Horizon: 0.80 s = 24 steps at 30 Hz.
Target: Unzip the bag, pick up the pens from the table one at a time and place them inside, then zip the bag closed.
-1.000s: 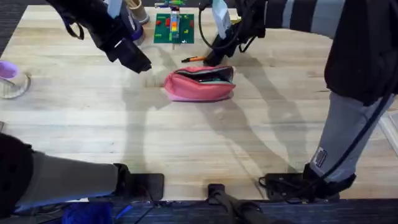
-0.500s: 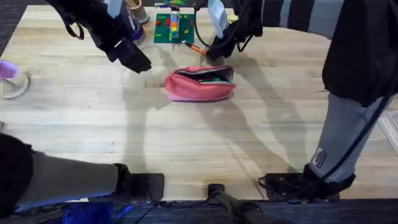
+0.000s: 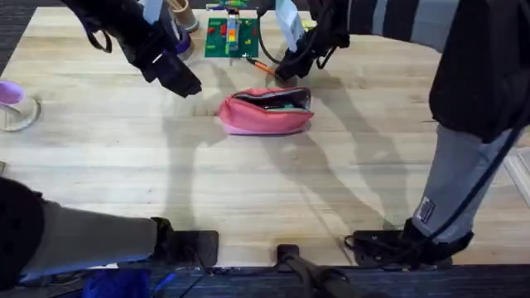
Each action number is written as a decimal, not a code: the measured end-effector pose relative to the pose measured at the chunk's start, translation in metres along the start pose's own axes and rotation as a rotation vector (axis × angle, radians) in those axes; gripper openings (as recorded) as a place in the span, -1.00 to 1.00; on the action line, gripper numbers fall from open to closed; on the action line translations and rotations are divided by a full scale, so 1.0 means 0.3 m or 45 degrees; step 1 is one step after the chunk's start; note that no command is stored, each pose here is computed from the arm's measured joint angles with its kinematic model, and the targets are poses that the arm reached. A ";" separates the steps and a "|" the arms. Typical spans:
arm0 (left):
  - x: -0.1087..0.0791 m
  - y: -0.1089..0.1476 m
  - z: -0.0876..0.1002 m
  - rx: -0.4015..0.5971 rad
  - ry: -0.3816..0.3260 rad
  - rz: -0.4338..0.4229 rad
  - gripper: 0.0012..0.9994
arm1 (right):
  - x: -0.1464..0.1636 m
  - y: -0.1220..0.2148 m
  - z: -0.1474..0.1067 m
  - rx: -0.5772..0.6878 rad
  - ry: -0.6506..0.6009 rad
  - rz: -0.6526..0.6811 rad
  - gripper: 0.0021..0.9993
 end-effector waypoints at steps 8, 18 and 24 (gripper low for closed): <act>0.000 0.000 0.000 0.000 0.000 0.000 0.99 | 0.052 0.044 -0.036 0.132 0.050 0.054 -0.94; 0.000 0.000 0.000 0.000 0.000 0.000 0.99 | 0.025 0.101 -0.097 0.179 0.003 0.043 -0.94; 0.000 0.000 0.000 0.000 0.000 0.000 0.99 | -0.057 0.166 -0.155 0.202 -0.070 -0.046 -0.94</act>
Point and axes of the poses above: each hand's point on the last joint's axis, 136 mm out from that joint toward the fingers, its own y axis back along the fingers, its own x axis along the line the jaws close on, z = x × y, the point moved 8 cm from there along y, back along the fingers, and after that the axes turned 5 degrees about -y, right-handed, at the moved point
